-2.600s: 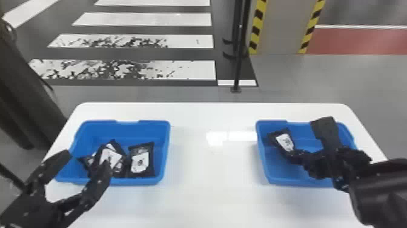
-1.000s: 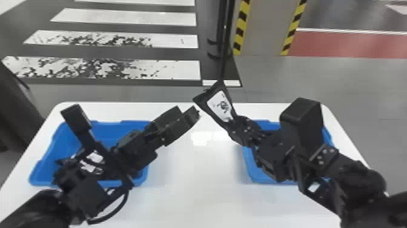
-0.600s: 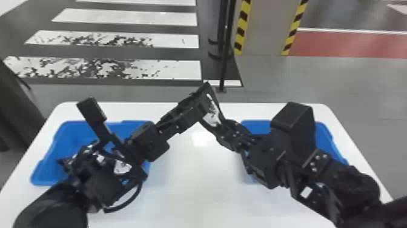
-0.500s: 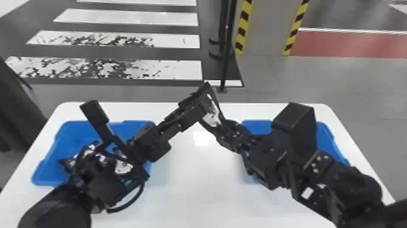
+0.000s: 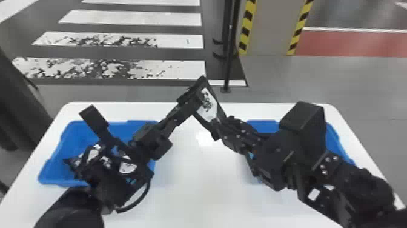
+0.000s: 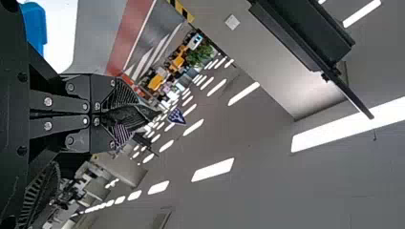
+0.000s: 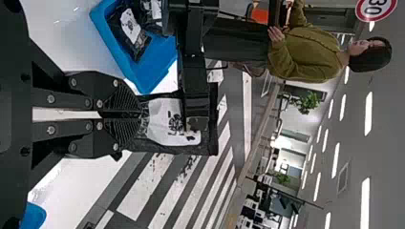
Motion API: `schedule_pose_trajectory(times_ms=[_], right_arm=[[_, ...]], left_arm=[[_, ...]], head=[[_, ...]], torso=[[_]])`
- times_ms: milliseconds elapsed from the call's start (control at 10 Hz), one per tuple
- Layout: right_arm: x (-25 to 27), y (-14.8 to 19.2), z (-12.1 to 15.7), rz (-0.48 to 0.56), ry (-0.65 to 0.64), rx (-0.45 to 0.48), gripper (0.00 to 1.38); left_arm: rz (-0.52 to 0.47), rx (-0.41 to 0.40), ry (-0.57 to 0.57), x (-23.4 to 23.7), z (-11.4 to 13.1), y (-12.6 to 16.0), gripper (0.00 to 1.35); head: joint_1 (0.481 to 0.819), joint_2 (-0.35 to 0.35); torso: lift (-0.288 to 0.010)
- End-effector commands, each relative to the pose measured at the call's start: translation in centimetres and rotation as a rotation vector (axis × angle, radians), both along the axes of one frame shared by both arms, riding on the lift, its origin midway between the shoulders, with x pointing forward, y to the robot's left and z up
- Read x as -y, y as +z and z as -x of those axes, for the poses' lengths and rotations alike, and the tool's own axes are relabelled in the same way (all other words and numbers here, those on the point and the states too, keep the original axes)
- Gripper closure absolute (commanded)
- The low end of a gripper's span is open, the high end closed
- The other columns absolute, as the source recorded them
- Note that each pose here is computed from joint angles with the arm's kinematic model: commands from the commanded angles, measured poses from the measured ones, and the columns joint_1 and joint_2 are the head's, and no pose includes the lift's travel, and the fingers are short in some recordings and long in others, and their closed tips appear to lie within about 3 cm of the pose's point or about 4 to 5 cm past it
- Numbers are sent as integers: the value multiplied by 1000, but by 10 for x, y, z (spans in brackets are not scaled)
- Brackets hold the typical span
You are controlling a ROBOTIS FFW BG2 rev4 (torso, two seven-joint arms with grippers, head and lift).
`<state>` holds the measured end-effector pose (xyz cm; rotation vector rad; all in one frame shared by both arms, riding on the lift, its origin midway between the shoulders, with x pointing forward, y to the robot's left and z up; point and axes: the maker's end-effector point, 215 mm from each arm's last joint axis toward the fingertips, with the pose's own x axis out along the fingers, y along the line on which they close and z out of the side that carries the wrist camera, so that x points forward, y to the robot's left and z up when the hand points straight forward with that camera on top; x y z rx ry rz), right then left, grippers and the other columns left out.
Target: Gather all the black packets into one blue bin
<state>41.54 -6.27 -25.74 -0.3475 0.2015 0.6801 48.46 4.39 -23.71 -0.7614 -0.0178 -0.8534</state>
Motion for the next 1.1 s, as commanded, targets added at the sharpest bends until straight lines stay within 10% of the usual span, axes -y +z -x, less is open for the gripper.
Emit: schedule_pose_trajectory(times_ms=[0, 100, 400, 1000], right_arm=[[2, -15, 2, -37, 0, -52, 311], [16, -20, 1, -45, -31, -66, 9], [93, -51, 4, -61, -205, -144, 223], [168, -131, 50, -267, -376, -236, 225]], left_arm=[[25, 28, 34, -11, -4, 11, 1216], [16, 33, 56, -21, -7, 10, 1216], [-149, 47, 199, -101, -11, -24, 1216], [-551, -37, 468, -272, -25, -78, 1197]], head=[[695, -28], [695, -18], [695, -16], [695, 61]], torso=[[-110], [-110], [-110], [-110]])
